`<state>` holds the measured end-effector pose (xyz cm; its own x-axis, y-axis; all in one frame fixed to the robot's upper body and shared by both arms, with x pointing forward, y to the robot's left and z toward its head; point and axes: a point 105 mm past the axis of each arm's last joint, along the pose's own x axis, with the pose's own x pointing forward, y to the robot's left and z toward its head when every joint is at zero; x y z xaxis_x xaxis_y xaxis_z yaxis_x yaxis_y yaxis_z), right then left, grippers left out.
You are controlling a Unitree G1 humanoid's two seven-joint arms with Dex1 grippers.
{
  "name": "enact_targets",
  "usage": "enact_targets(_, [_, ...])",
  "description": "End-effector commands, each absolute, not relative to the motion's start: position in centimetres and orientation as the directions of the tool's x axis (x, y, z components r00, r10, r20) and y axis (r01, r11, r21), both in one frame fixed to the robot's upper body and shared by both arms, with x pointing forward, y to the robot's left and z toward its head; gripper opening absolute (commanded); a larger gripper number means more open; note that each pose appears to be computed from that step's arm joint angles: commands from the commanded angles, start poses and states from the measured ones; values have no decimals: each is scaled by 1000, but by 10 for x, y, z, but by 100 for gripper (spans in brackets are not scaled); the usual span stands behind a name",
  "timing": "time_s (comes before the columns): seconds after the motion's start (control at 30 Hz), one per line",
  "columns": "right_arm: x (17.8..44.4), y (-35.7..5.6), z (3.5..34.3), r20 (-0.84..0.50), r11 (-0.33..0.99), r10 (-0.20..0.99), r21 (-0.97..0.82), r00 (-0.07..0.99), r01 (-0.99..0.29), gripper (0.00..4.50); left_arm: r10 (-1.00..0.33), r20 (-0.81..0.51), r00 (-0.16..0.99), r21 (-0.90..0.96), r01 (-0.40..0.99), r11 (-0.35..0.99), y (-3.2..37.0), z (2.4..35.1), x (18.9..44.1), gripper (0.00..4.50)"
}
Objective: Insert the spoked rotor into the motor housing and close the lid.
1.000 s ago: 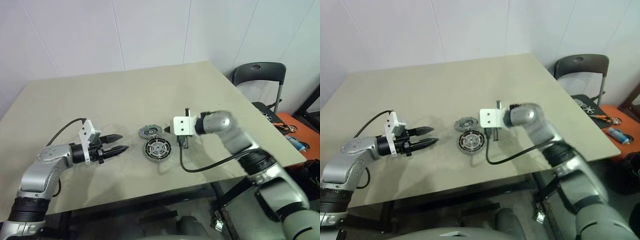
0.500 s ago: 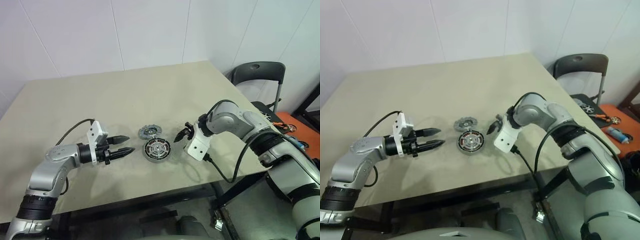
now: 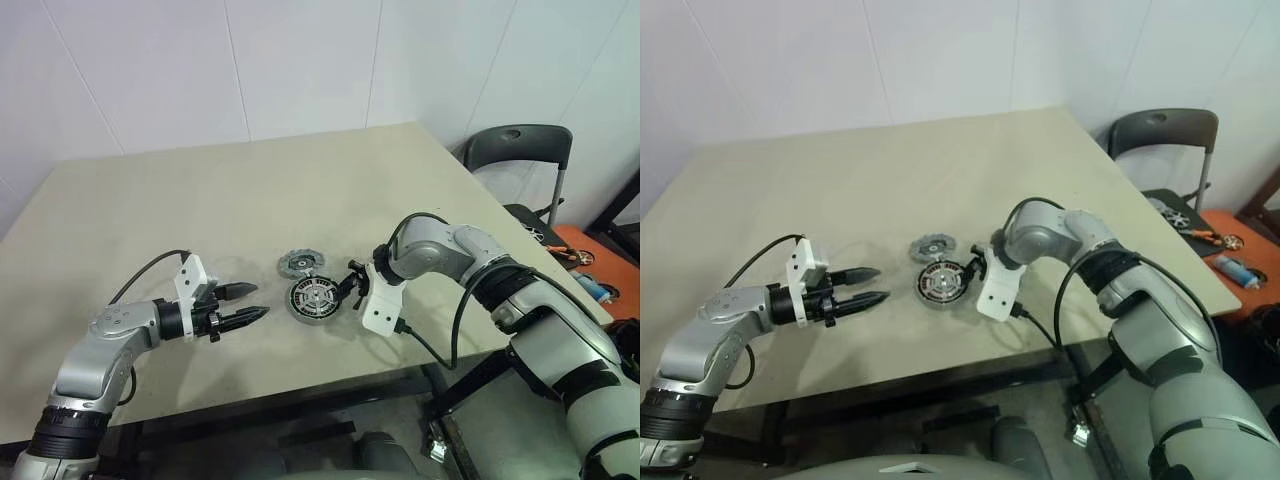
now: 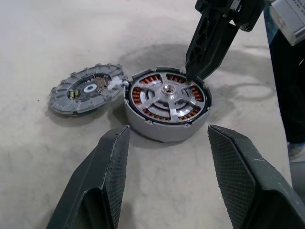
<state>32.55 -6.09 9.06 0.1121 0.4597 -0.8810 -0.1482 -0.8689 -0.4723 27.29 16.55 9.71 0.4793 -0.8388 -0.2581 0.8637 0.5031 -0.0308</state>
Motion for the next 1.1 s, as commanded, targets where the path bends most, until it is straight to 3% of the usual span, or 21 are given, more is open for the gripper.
enact_targets(0.03, [330, -54, 95, -874, -867, 469, -483, 129, -123, 228, -842, -244, 480, 5, 869, 494, 164, 105, 273, 279])
enact_targets(0.4, [335, -54, 80, -882, -875, 455, -468, 122, -121, 228, -832, -251, 495, -2, 859, 512, 164, 98, 269, 279])
enact_targets(0.6, [329, -45, 72, -872, -867, 479, -488, 96, -104, 50, -830, -248, 500, -8, 856, 518, 163, 97, 268, 279])
enact_targets(0.73, [332, -41, 77, -866, -859, 489, -499, 105, -114, 50, -829, -251, 500, -13, 854, 520, 164, 94, 269, 279])
enact_targets(0.93, [331, -39, 92, -864, -829, 497, -499, 76, -253, 50, -831, -234, 505, -20, 852, 523, 162, 96, 275, 279])
enact_targets(1.1, [324, -44, 114, -890, -769, 456, -392, -2, -504, 50, -830, -232, 506, -23, 851, 525, 160, 94, 277, 279])
